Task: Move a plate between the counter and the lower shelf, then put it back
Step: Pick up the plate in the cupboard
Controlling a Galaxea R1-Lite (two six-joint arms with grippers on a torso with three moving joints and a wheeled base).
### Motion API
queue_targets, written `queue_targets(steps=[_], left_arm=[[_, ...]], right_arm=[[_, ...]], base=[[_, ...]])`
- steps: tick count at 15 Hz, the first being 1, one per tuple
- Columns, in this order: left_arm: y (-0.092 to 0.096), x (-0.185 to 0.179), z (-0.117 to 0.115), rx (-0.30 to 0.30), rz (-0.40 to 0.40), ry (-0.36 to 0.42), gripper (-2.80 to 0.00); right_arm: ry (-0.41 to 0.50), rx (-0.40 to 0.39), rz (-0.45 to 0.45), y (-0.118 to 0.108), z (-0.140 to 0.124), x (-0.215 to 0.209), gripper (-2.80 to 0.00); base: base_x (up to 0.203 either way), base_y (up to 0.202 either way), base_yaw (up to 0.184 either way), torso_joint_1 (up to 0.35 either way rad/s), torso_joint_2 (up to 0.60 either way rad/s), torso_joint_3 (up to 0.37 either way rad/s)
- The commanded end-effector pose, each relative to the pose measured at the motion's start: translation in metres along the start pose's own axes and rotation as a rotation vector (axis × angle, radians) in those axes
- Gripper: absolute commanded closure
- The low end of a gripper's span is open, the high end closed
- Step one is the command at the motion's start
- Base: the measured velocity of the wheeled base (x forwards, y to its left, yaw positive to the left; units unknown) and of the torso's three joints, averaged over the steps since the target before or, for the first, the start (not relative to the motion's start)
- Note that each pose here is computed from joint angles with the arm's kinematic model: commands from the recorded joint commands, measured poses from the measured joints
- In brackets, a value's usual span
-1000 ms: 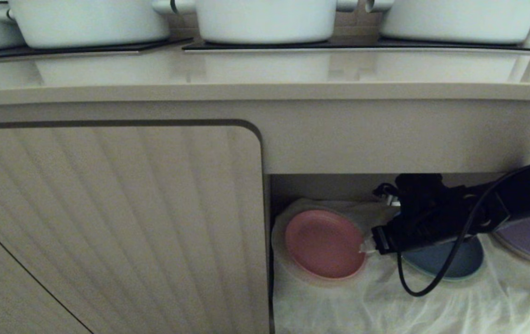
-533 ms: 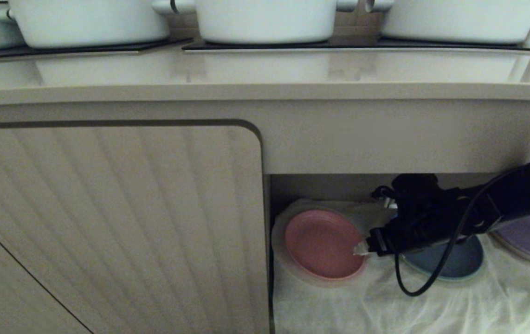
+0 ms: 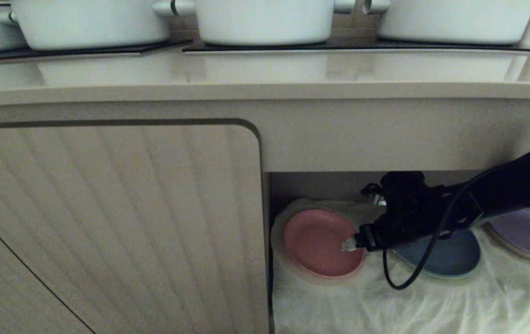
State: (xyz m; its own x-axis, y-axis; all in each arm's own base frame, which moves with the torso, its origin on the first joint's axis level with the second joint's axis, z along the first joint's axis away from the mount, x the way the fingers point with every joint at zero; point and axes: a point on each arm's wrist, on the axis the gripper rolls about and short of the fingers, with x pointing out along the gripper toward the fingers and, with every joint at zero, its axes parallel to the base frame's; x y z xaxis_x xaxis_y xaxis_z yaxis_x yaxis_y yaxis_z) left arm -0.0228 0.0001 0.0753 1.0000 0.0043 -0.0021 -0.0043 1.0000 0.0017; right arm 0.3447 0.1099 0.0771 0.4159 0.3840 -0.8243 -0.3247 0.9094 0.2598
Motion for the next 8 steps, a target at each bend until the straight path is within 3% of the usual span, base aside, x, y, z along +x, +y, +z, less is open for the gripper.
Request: queue_targets(steps=[1, 8], left_arm=[[0.0, 0.0, 0.0, 0.0, 0.0, -0.001, 0.0], [0.0, 0.0, 0.0, 0.0, 0.0, -0.001, 0.0]], right_arm=[[0.017, 0.0, 0.003, 0.0, -0.002, 0.007, -2.8], [0.033, 0.035, 0.009, 0.005, -0.001, 0.02, -2.8]], base=[[0.0, 0.0, 0.0, 0.0, 0.0, 0.0], [0.0, 0.0, 0.0, 0.0, 0.0, 0.0]])
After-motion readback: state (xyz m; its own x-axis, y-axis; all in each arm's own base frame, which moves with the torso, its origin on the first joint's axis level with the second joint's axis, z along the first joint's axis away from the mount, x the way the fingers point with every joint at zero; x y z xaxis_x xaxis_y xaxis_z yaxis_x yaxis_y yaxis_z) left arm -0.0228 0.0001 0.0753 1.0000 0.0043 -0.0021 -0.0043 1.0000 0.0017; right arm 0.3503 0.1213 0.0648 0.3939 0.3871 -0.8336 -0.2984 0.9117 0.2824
